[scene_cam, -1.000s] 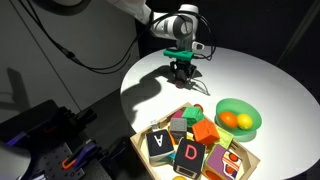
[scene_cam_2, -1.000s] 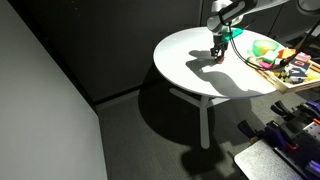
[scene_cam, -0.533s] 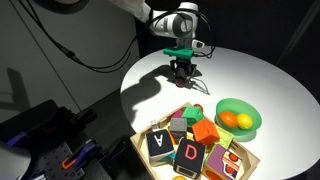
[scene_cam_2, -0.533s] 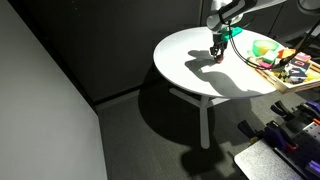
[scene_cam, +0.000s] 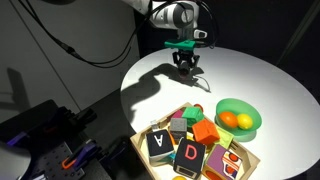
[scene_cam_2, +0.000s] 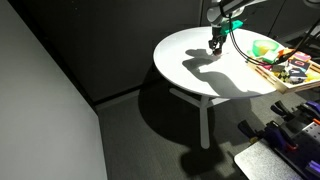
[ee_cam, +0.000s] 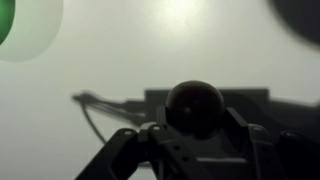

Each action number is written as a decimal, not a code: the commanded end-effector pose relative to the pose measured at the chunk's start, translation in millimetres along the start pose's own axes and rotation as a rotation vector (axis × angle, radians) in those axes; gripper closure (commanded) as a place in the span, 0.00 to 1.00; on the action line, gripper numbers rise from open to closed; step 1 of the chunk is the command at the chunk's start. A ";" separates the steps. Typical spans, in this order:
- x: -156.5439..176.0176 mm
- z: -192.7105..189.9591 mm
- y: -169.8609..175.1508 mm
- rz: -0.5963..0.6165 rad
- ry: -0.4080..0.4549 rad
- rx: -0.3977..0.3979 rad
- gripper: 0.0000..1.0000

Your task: Put the toy plum in the bowl

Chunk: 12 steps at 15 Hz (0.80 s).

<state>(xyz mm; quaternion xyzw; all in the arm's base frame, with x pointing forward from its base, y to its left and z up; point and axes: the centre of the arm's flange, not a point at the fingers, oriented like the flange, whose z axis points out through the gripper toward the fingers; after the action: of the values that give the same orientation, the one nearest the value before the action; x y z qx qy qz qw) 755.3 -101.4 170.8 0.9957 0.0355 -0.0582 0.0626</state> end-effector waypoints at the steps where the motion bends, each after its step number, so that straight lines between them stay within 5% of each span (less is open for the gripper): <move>1: -17.4 -19.3 0.6 0.033 -0.016 -0.013 0.66; 12: -55.0 -44.7 20.9 0.061 -0.125 -0.002 0.66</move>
<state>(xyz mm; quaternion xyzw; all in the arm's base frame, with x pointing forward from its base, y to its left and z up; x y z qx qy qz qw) 731.6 -117.2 206.0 0.9920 0.0133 -0.1070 0.0652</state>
